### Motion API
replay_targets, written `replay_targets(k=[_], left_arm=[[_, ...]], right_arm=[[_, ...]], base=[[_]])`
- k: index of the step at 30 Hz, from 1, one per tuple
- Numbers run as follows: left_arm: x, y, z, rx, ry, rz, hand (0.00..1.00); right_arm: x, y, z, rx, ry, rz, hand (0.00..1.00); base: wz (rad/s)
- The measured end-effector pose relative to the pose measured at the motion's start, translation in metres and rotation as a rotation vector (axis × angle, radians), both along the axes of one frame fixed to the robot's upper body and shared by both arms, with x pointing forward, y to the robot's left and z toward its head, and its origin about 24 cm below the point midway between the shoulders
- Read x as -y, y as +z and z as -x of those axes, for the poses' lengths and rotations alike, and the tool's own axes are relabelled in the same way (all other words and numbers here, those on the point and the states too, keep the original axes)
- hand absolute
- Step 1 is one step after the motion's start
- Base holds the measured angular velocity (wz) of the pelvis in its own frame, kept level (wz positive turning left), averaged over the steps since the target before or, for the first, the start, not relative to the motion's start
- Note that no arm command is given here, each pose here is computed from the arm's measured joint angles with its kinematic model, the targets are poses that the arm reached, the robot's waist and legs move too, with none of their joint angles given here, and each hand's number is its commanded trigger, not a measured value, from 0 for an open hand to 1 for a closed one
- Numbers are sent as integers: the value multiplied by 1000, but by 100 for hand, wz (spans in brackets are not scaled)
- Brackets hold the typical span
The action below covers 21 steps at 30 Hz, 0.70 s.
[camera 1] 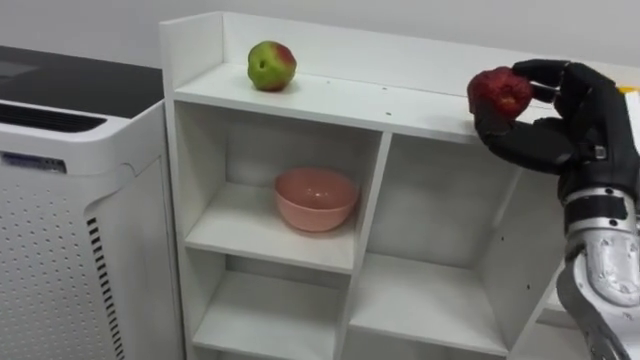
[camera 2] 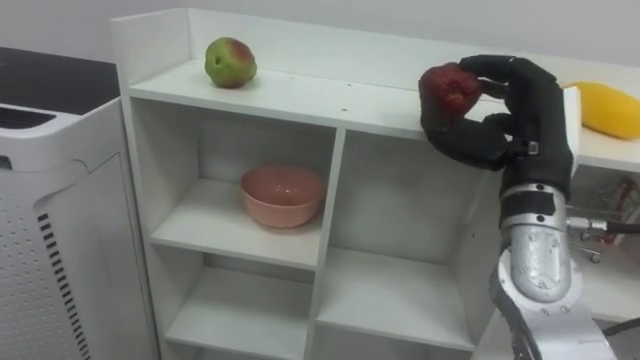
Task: Arrange fruit in the closet
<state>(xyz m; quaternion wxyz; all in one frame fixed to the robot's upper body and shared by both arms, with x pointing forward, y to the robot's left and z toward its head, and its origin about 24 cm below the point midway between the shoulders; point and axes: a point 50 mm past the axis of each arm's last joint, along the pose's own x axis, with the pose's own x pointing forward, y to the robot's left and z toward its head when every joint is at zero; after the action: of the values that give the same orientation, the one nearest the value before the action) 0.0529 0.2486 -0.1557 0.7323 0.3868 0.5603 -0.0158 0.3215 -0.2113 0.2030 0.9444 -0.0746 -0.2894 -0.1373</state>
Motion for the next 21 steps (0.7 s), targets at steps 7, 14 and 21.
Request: replay_targets(k=[7,14,21], left_arm=[[-2,1,0,32,3,-26,0],[2,-1,4,10,-16,-16,0],[9,-4,4,5,-57,-7,0]], right_arm=[[-18,-13,23,-19,158,62,100],[-34,-35,40,-70,278,42,100],[-49,-67,50,-185,375,5,100]], base=[[-13],[-10],[-9]])
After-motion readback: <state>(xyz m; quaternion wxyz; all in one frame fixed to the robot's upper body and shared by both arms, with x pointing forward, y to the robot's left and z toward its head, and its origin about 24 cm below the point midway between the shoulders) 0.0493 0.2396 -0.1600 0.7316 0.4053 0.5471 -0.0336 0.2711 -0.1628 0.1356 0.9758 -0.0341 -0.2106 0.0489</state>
